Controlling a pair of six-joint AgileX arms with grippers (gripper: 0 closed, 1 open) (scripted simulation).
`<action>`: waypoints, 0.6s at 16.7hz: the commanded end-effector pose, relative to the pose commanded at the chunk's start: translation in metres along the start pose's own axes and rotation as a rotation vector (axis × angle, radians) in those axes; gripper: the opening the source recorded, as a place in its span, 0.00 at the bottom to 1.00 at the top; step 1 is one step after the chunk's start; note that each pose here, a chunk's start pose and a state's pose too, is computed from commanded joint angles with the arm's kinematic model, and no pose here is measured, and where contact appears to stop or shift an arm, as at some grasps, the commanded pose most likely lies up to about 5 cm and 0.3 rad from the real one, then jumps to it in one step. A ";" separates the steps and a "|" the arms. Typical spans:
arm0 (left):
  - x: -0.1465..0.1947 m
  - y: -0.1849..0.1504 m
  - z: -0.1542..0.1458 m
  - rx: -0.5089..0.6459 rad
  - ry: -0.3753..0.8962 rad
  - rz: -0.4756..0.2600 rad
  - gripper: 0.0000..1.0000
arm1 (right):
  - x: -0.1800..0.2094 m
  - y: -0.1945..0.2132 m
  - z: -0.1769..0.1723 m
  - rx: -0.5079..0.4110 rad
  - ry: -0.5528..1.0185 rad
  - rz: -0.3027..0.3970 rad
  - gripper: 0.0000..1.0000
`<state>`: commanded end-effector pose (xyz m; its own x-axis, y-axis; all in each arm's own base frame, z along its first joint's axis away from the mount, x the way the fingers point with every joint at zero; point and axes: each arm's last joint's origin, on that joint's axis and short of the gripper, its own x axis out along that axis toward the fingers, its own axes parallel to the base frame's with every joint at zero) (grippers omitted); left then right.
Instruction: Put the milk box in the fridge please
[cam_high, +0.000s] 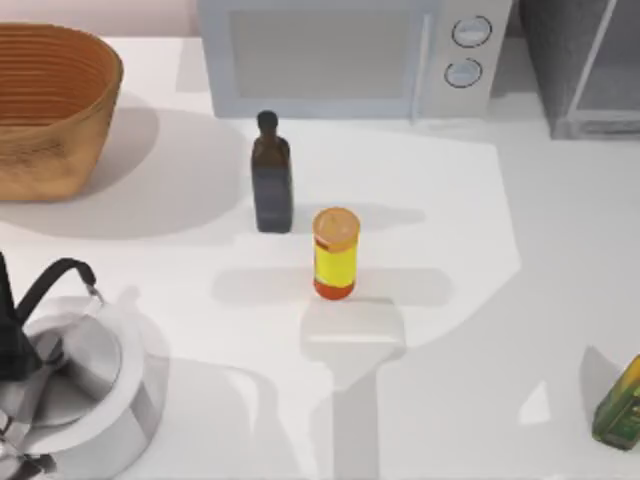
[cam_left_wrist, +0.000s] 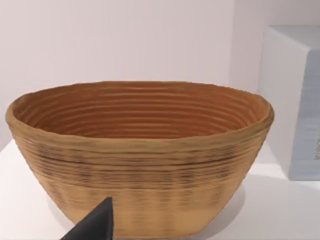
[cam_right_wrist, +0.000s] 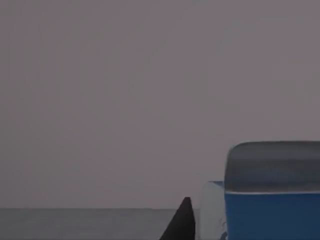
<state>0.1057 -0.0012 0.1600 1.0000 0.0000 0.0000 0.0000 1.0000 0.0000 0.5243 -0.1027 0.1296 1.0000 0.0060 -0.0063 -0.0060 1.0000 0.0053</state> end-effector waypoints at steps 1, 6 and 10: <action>0.000 0.000 0.000 0.000 0.000 0.000 1.00 | 0.000 0.000 0.000 0.000 0.000 0.000 0.38; 0.000 0.000 0.000 0.000 0.000 0.000 1.00 | 0.000 0.000 0.000 0.000 0.000 0.000 0.75; 0.000 0.000 0.000 0.000 0.000 0.000 1.00 | 0.000 0.000 0.000 0.000 0.000 0.000 1.00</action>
<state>0.1057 -0.0012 0.1600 1.0000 0.0000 0.0000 0.0000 1.0000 0.0000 0.5243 -0.1027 0.1296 1.0000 0.0060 -0.0063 -0.0060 1.0000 0.0053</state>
